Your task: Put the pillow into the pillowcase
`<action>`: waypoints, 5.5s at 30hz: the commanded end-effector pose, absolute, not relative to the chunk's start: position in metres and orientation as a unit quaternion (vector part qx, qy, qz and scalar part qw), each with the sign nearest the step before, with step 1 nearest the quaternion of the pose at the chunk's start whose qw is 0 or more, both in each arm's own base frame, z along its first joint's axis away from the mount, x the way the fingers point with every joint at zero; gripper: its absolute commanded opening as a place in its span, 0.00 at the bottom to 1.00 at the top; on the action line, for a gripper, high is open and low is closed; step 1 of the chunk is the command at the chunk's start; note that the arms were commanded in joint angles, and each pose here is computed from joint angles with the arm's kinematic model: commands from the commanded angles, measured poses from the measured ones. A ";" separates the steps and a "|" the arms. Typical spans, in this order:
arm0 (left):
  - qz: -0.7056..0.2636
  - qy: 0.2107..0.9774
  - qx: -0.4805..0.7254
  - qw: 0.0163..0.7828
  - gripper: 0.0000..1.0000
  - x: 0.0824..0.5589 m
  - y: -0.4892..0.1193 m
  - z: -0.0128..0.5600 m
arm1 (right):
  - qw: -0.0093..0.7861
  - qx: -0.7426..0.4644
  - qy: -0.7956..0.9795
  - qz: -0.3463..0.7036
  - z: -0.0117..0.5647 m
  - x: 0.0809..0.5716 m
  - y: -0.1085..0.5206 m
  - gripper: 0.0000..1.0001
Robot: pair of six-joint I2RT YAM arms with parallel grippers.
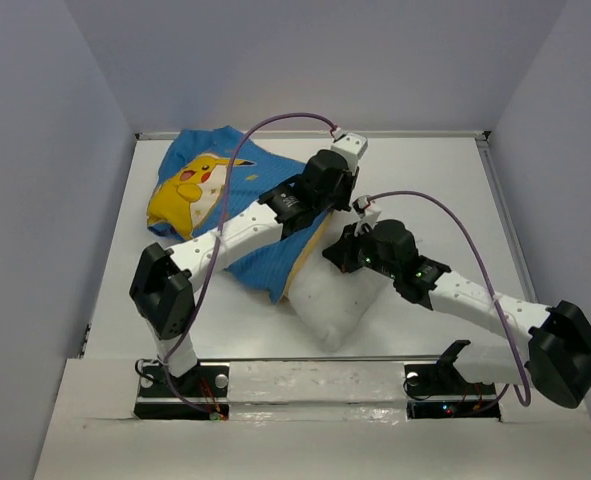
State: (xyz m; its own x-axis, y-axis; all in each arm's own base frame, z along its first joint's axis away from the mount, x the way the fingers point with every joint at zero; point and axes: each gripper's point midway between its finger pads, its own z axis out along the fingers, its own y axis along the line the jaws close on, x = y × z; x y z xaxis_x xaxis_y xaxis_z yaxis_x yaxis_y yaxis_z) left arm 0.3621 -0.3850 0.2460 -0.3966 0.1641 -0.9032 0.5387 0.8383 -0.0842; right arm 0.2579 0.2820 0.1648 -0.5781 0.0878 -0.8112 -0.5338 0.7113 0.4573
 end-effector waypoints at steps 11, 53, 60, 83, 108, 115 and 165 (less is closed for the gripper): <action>-0.521 0.685 0.194 0.471 0.00 0.251 -0.375 0.396 | 0.632 0.044 0.640 0.435 0.287 0.313 0.269 0.00; -0.243 0.732 -0.120 0.625 0.96 0.257 -0.095 0.281 | 0.435 -0.262 0.842 -0.183 0.112 0.287 0.329 0.34; -0.173 0.680 -0.147 0.697 0.96 0.242 -0.051 0.345 | 0.533 -0.336 0.760 0.160 0.271 0.239 0.430 0.00; -0.383 0.669 0.086 0.631 0.90 0.221 -0.163 0.405 | 0.504 0.162 0.772 0.351 0.174 0.322 0.142 0.00; 0.047 0.782 0.279 0.556 0.97 0.325 -0.307 0.253 | 0.500 0.014 0.782 0.371 0.175 0.277 0.163 0.00; 0.073 0.781 0.239 0.572 0.73 0.350 -0.299 0.255 | 0.504 0.000 0.782 0.367 0.178 0.272 0.164 0.00; -0.052 0.792 0.320 0.517 0.81 0.377 -0.319 0.232 | 0.483 -0.058 0.833 0.264 0.188 0.279 0.229 0.00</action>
